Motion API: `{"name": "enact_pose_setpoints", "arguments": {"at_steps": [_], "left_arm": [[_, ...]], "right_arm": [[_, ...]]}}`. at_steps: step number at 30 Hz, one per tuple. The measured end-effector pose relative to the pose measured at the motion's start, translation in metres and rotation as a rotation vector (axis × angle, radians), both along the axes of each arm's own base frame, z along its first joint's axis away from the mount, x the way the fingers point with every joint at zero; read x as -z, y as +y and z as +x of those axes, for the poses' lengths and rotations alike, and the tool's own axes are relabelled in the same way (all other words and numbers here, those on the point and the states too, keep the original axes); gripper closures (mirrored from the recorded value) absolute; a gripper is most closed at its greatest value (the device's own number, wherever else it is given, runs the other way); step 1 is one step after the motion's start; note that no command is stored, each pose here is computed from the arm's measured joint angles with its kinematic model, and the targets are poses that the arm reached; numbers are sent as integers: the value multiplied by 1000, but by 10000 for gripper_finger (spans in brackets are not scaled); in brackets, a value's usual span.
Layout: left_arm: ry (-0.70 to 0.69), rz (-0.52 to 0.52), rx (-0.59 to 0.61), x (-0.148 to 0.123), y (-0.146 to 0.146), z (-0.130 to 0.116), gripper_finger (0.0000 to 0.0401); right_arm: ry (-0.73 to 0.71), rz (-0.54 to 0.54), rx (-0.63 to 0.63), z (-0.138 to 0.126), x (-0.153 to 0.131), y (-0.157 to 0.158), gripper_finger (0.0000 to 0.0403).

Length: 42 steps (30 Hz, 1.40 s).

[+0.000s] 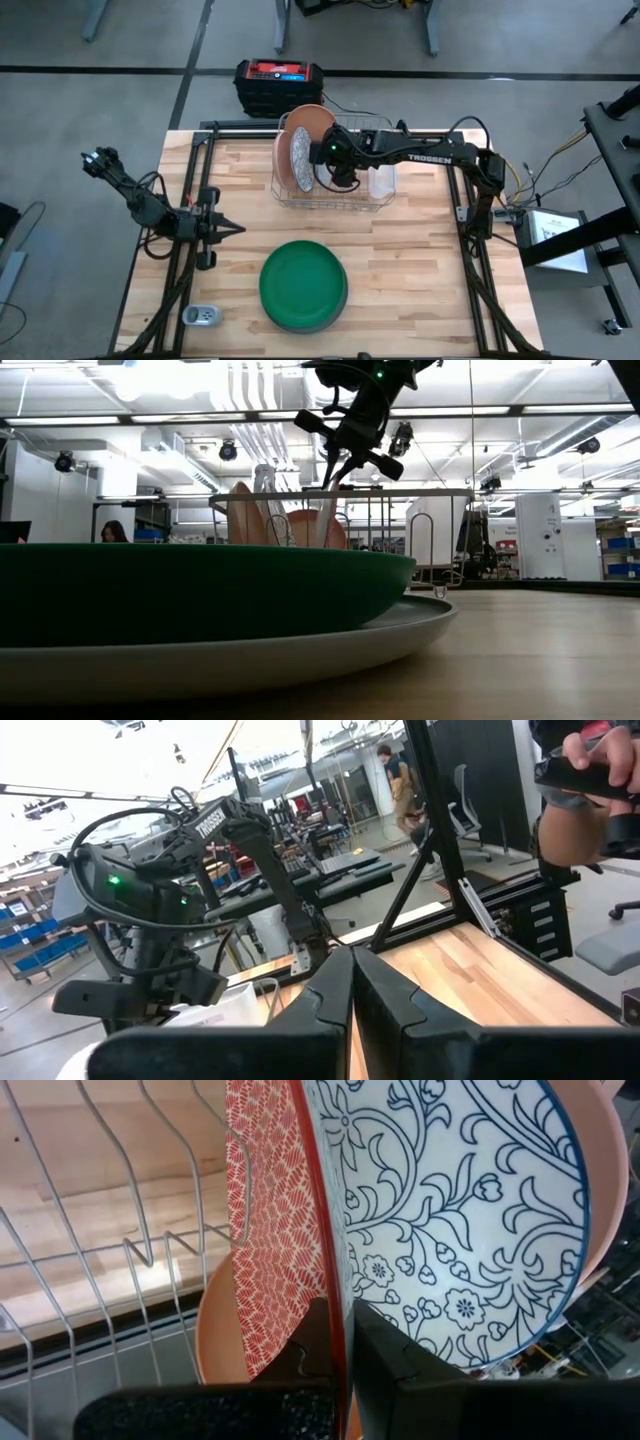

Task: Sort dishes
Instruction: Put the orange patterned plate in the dish rack

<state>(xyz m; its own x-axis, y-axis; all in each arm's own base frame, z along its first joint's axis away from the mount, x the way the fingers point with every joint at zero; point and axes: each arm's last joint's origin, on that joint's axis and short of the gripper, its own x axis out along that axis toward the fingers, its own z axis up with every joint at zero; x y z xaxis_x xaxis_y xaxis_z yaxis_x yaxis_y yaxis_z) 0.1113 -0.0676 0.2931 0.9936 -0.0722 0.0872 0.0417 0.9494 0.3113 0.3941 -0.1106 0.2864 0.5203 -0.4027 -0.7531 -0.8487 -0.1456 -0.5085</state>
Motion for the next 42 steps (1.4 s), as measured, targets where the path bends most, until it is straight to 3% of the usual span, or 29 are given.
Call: {"name": "enact_pose_setpoints", "arguments": {"at_steps": [17, 25, 42], "left_arm": [[-35, -25, 0, -10, 1, -1, 401], [-59, -160, 14, -25, 3, -4, 401], [38, -101, 9, -13, -3, 4, 401]], "right_arm": [[-18, 40, 49, -1, 2, -2, 401], [-10, 28, 31, -1, 3, -2, 401], [-12, 56, 17, -1, 4, -2, 400]]}}
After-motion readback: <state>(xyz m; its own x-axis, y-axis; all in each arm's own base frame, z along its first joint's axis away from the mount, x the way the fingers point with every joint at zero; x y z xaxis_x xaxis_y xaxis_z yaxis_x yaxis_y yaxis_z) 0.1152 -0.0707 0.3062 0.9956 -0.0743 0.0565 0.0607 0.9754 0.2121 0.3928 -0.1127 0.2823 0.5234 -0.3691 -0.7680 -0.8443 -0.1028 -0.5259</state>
